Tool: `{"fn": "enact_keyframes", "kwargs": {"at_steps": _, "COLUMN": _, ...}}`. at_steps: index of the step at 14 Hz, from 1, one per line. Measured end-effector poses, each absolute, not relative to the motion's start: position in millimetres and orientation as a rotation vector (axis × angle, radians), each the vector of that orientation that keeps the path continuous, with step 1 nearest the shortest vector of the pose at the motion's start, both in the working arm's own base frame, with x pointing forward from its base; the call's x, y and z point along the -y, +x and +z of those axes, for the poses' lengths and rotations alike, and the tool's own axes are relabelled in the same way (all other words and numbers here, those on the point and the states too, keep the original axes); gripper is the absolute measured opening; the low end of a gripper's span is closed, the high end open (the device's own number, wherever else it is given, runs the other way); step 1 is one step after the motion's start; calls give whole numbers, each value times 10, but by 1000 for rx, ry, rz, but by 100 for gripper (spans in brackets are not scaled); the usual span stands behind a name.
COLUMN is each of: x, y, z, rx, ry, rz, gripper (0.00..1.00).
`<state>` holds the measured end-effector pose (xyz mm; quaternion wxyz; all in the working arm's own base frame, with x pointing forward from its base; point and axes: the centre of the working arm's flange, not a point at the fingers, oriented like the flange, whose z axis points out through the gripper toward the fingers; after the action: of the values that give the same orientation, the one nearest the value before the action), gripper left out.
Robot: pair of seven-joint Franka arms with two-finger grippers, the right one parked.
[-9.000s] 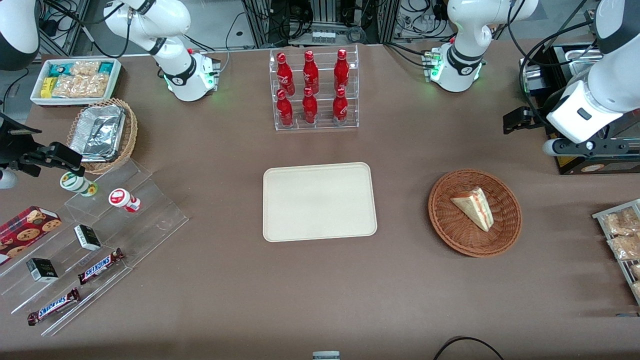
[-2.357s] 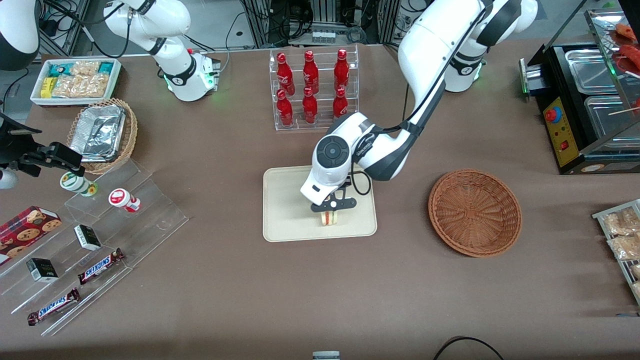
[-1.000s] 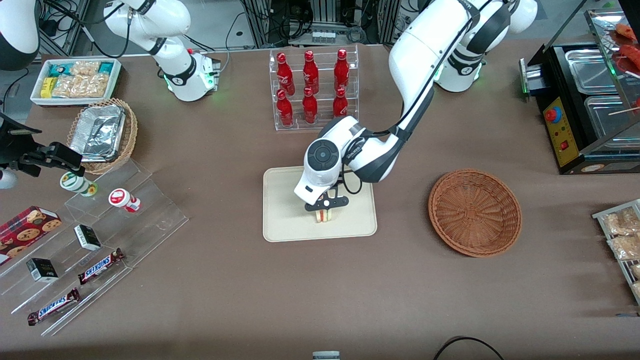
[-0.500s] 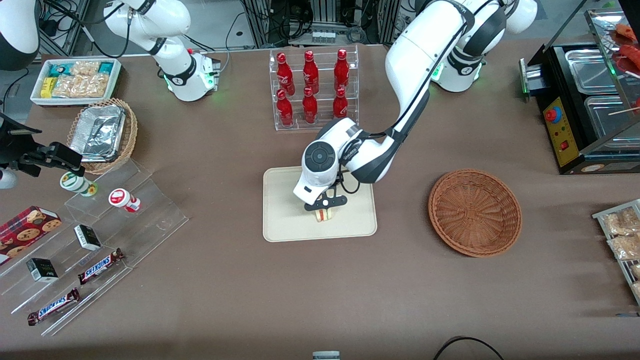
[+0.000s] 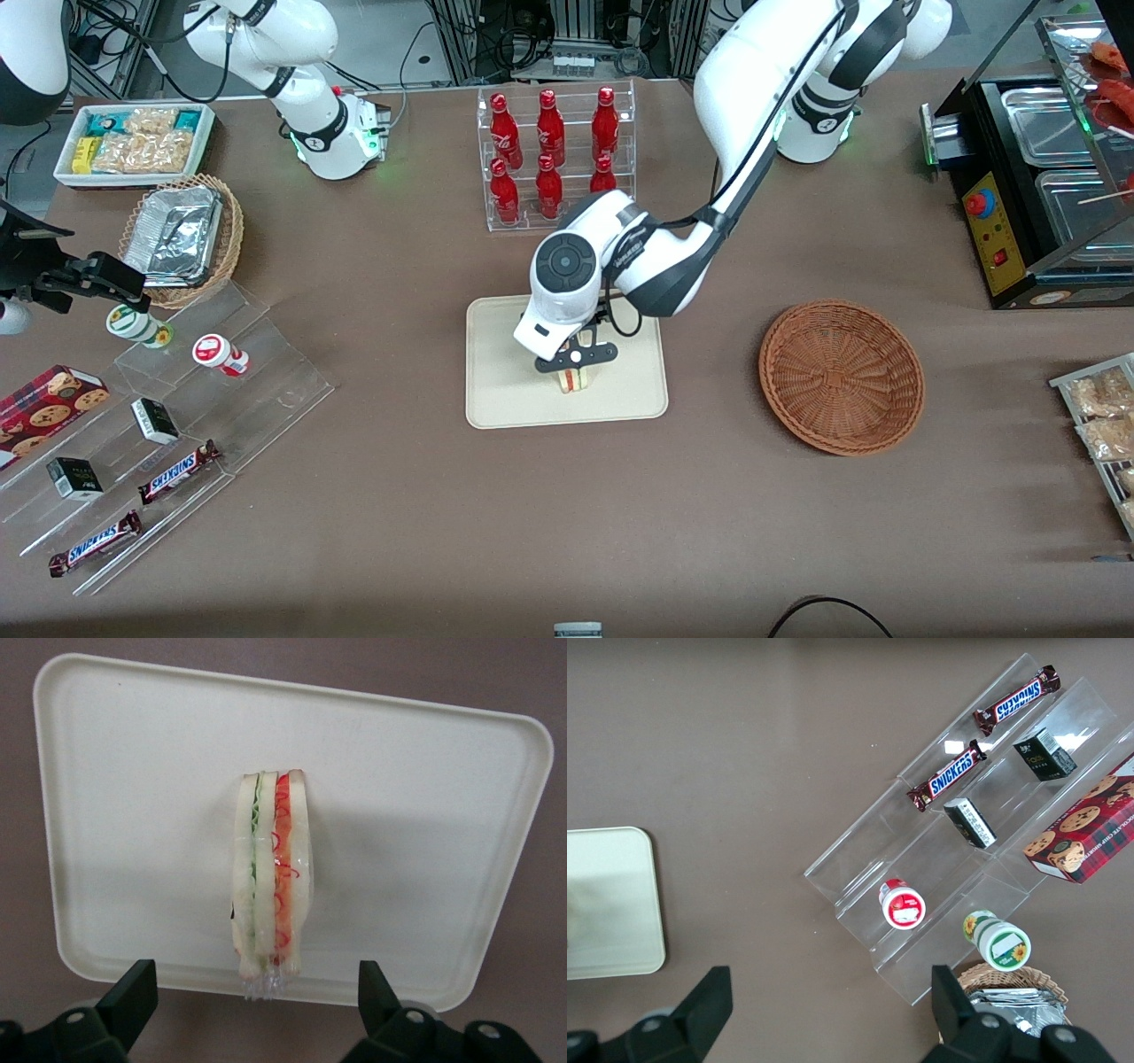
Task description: Place sandwich from basket to tray
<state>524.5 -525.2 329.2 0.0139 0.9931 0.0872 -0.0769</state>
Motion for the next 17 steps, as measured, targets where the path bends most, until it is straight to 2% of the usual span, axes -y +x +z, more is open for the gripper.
{"fn": "enact_keyframes", "kwargs": {"at_steps": 5, "x": 4964, "y": 5437, "z": 3828, "rx": -169, "ry": 3101, "rz": -223, "gripper": 100}}
{"fn": "enact_keyframes", "kwargs": {"at_steps": 9, "x": 4499, "y": 5593, "z": 3987, "rx": -156, "ry": 3177, "rz": -303, "gripper": 100}}
{"fn": "enact_keyframes", "kwargs": {"at_steps": 12, "x": 3941, "y": 5754, "z": 4168, "rx": -71, "ry": 3188, "rz": -330, "gripper": 100}}
{"fn": "enact_keyframes", "kwargs": {"at_steps": 17, "x": 2881, "y": 5832, "z": 4480, "rx": 79, "ry": 3178, "rz": -355, "gripper": 100}}
